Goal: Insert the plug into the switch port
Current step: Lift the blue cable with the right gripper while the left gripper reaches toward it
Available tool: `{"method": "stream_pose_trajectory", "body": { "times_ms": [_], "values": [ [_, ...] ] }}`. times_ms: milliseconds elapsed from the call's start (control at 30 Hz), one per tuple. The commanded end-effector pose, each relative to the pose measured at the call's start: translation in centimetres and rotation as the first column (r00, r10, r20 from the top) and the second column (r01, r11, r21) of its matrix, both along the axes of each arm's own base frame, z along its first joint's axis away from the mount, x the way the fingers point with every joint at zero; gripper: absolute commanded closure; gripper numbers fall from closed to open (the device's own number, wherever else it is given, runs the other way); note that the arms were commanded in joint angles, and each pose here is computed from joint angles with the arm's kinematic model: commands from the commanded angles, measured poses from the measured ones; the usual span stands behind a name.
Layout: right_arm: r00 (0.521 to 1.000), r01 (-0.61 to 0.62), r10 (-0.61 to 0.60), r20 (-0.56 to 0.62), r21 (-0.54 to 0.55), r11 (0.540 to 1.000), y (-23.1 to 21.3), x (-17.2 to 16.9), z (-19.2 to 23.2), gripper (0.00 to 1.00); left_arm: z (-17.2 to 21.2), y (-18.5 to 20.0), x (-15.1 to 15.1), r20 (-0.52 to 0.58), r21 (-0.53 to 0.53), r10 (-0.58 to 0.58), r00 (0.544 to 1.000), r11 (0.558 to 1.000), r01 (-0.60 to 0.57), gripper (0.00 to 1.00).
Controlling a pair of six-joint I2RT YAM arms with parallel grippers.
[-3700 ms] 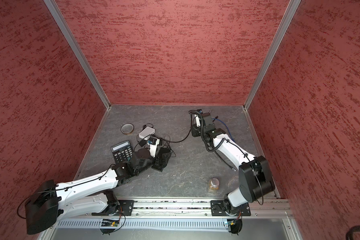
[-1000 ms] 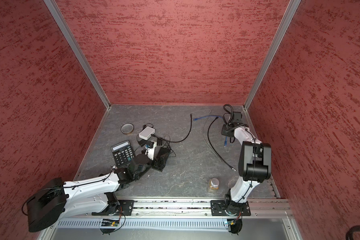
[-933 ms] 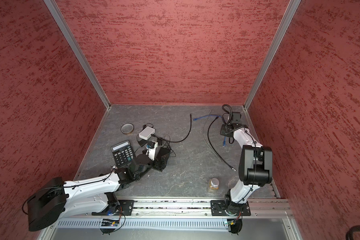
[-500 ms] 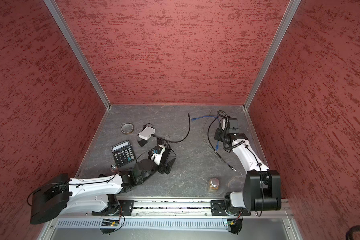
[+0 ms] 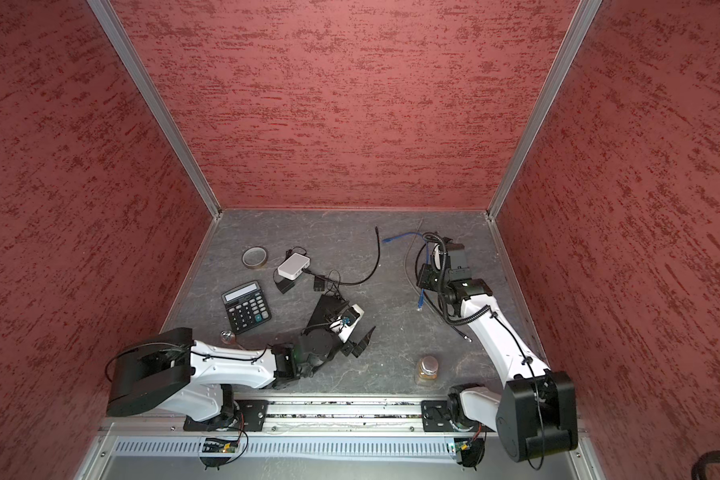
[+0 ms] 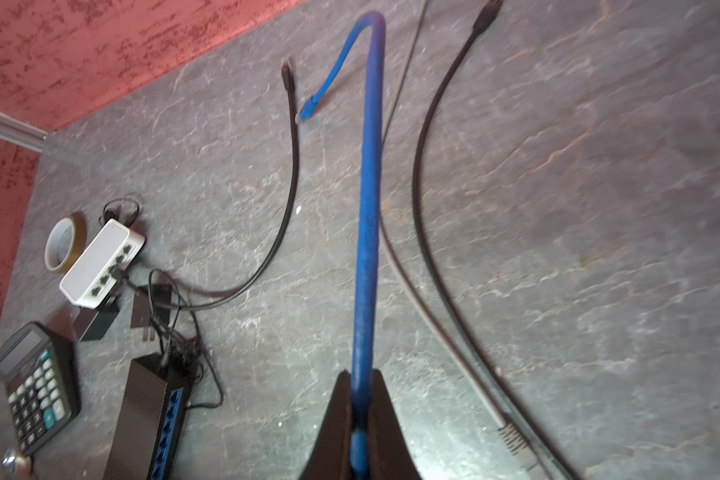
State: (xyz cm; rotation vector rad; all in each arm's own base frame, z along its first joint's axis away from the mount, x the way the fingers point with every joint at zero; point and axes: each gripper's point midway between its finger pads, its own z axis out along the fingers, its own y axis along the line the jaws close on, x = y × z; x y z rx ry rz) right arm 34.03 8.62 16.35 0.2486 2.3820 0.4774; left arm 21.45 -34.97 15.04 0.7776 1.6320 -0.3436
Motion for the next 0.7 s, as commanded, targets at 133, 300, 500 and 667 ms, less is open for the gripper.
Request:
{"method": "stream_pose_trajectory", "body": {
  "times_ms": [133, 300, 500, 667],
  "values": [
    [1.0, -0.01, 0.009, 0.009, 0.068, 0.998, 2.1, -0.9, 0.8, 0.98, 2.3, -2.8, 1.2, 0.113, -0.016, 0.016, 0.993, 1.0, -0.014, 0.01],
    [1.0, -0.028, 0.028, 0.008, 0.073, 0.997, 3.2, -1.2, 0.8, 0.97, 2.3, -4.6, 0.9, 0.158, -0.034, 0.009, 0.987, 0.999, -0.003, 0.18],
    [0.999, -0.042, 0.042, 0.002, 0.073, 0.996, 4.0, -1.1, 0.4, 0.97, 1.8, -7.6, 0.6, 0.151, -0.011, -0.041, 0.988, 0.999, 0.043, 0.17],
    [0.999, -0.051, 0.051, 0.0, 0.076, 0.996, 4.4, -0.8, 0.3, 0.95, 1.4, -9.3, 0.2, 0.137, -0.003, -0.089, 0.987, 0.996, 0.091, 0.16]
  ]
}}
